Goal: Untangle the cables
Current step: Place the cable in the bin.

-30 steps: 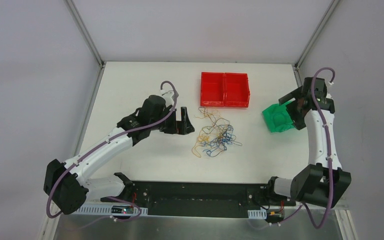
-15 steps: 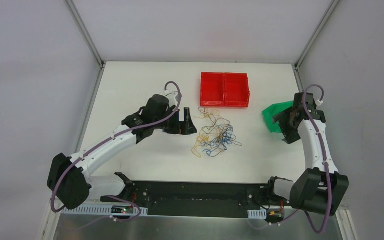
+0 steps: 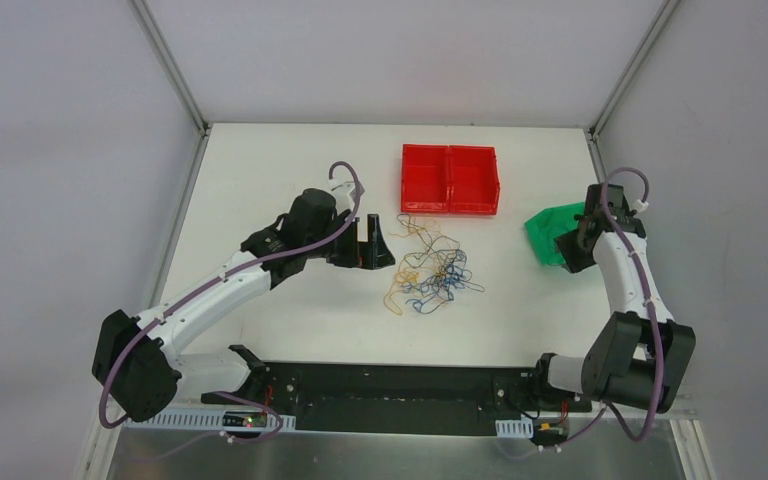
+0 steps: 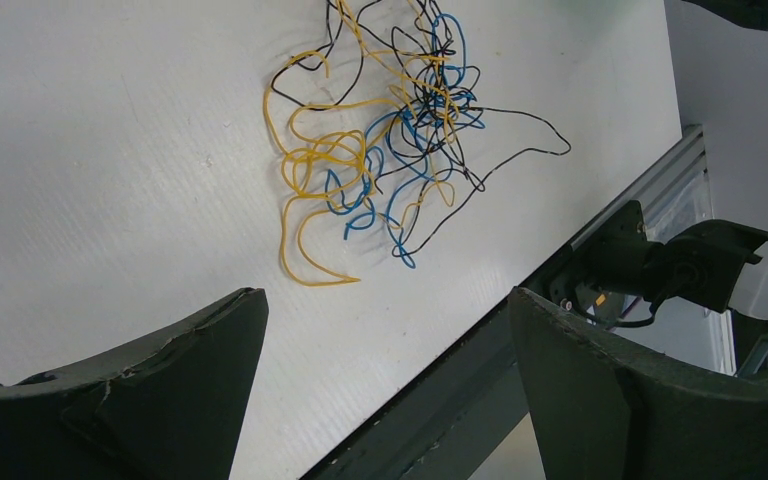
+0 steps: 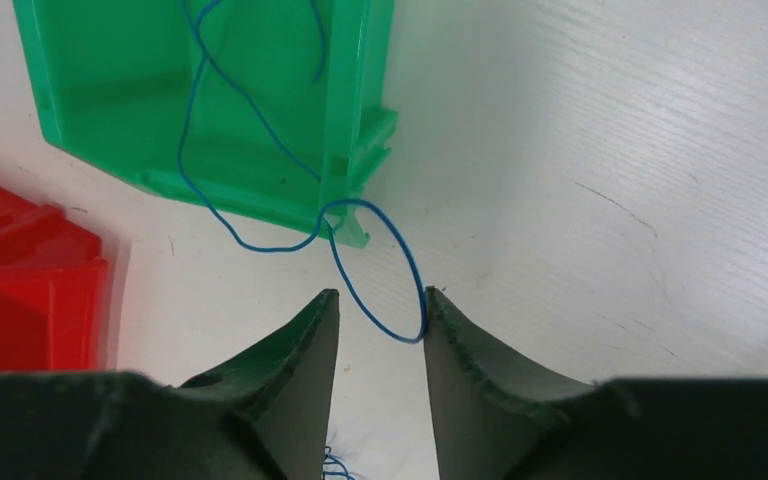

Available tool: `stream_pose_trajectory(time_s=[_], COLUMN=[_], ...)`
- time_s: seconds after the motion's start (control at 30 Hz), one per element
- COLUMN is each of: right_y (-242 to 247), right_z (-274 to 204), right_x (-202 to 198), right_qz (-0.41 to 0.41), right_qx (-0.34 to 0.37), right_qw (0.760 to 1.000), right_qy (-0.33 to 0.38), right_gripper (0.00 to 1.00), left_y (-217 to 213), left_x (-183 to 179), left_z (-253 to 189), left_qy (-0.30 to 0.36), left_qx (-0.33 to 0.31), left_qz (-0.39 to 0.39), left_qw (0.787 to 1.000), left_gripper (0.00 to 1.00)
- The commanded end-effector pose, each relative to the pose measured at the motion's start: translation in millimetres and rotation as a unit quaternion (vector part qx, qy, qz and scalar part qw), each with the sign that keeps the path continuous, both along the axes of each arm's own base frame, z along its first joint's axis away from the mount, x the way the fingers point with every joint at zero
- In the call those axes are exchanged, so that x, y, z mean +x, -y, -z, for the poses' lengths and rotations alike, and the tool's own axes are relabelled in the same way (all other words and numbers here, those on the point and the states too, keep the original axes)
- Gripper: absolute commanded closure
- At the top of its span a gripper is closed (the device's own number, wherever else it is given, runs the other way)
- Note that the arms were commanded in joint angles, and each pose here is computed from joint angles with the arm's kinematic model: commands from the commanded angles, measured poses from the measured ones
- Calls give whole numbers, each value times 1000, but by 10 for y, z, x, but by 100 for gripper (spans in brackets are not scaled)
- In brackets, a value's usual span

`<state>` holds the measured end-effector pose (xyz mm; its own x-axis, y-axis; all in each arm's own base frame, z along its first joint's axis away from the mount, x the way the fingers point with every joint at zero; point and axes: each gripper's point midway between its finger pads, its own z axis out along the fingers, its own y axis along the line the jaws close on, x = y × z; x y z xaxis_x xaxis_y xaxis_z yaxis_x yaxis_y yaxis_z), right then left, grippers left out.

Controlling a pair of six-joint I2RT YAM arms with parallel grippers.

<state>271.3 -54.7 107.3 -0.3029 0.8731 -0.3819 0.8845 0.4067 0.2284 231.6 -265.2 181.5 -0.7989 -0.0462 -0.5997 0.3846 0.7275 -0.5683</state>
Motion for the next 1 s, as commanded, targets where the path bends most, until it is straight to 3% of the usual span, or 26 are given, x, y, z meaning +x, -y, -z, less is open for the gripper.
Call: stream_pose_trajectory(time_s=[0.0,0.07,0.17,0.57,0.97], right_y=[122,138,137,439,536], right_z=[-119,-116,-110,-127,735], right_x=[209,247,308,712,995], right_qz=[19,19,16,55,78], right_qx=[-12,-11,0,10,31], right_qw=[999,999,999,998,995], right_qy=[28,26,31,26,-51], right_gripper=[65,73,100,100,100], left_y=[55,60,69,105,77], left_x=[-4,2,4,17,2], left_z=[-154,-153,-157,-151,-117], left_qy=[28,27,26,20,19], left_qx=[-13,-13,-14,-15,-12], left_qz=[16,16,17,21,17], left_qw=[999,999,999,999,1000], left_gripper=[7,7,7,7,7])
